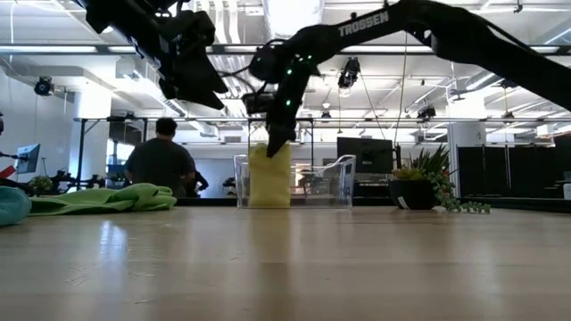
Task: Fold microfiber towels
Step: Put the yellow microfiber towel into the transparent bin
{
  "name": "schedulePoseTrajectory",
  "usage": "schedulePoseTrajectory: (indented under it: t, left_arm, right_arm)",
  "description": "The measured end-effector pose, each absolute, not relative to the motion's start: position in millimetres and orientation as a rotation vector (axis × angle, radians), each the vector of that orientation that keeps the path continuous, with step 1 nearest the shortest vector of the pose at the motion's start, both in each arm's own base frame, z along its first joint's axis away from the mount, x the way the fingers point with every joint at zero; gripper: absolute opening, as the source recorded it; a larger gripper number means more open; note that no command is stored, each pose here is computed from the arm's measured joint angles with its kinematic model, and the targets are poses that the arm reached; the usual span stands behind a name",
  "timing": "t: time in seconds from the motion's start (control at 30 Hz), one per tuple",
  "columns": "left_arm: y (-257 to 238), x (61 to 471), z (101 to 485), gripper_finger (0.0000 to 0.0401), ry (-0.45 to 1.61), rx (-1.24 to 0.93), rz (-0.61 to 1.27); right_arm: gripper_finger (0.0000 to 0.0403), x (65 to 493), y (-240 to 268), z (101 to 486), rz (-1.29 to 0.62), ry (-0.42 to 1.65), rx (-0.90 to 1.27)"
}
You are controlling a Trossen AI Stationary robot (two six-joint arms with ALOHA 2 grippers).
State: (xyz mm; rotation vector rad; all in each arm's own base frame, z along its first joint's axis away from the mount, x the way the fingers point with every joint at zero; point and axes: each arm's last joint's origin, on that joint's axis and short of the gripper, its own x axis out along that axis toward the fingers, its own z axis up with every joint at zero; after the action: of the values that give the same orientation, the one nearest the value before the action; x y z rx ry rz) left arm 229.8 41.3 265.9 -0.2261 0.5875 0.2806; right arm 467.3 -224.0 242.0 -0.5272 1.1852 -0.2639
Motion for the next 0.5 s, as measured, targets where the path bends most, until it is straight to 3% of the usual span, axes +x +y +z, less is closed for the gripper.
schedulePoseTrajectory:
  t: [0.3, 0.5]
  left_arm:
    - [41, 230, 267, 0.0254, 0.585, -0.231, 0.282]
    - [41, 230, 267, 0.0254, 0.586, -0.23, 0.282]
  right_arm:
    - [0.0013, 475, -216, 236, -0.335, 1.188, -0.535]
    - [0.0013, 470, -205, 244, -0.196, 1.155, -0.388]
